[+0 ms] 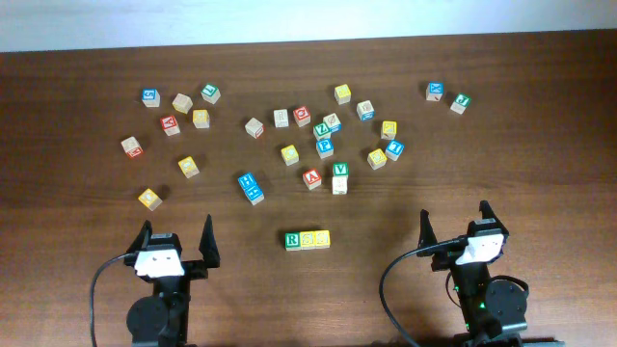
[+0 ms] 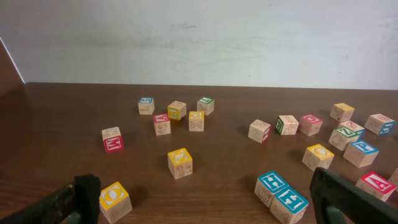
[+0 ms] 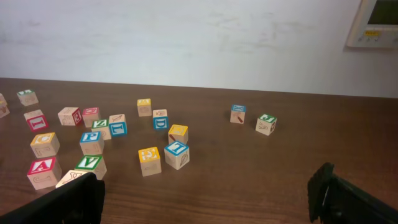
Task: Spell out RSS
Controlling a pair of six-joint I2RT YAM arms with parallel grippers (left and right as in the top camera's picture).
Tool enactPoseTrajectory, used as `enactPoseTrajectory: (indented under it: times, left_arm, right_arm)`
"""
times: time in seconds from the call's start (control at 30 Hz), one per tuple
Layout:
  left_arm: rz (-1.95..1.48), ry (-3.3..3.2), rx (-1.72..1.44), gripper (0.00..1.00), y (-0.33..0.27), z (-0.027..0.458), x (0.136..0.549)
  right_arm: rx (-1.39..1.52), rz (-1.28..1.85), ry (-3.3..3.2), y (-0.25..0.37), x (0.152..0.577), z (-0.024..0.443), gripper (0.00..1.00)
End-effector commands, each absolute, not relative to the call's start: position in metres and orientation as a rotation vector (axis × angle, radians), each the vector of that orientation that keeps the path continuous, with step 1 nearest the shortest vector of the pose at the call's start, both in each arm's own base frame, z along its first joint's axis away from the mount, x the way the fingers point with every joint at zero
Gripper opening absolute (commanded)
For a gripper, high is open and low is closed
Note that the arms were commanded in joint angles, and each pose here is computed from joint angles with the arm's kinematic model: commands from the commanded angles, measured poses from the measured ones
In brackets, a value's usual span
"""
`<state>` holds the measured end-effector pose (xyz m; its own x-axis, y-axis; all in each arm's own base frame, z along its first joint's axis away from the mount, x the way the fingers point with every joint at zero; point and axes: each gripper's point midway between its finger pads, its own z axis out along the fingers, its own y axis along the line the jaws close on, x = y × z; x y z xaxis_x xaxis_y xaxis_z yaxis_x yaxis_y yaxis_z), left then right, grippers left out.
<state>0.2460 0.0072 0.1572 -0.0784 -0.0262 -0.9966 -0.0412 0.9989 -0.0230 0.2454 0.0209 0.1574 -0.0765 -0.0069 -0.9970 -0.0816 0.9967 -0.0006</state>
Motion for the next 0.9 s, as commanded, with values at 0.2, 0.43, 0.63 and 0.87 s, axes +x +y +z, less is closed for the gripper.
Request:
enactPoseTrajectory:
  times: [0.2, 0.43, 0.63, 0.87]
  left_arm:
    - [0.009, 1.650, -0.029, 0.99, 0.0041, 0.1562, 0.2458]
    - [0.009, 1.651, -0.029, 0.99, 0.0041, 0.1561, 0.2458]
    - [0.009, 1.651, -0.029, 0.99, 0.0041, 0.1561, 0.2458]
    - [0.009, 1.651, -0.029, 0.99, 0.0041, 0.1561, 0.2458]
  right_arm:
    - [-0.042, 0.048, 1.651, 0.0160, 0.2455, 0.1552, 0.98]
    - [-0.041, 0.048, 1.649, 0.0159, 0.2455, 0.1556, 0.98]
    - [-0.047, 0.054, 1.651, 0.0173, 0.2454, 0.1552, 0.98]
    - [-0.047, 0.054, 1.651, 0.0172, 0.2454, 0.1552, 0.98]
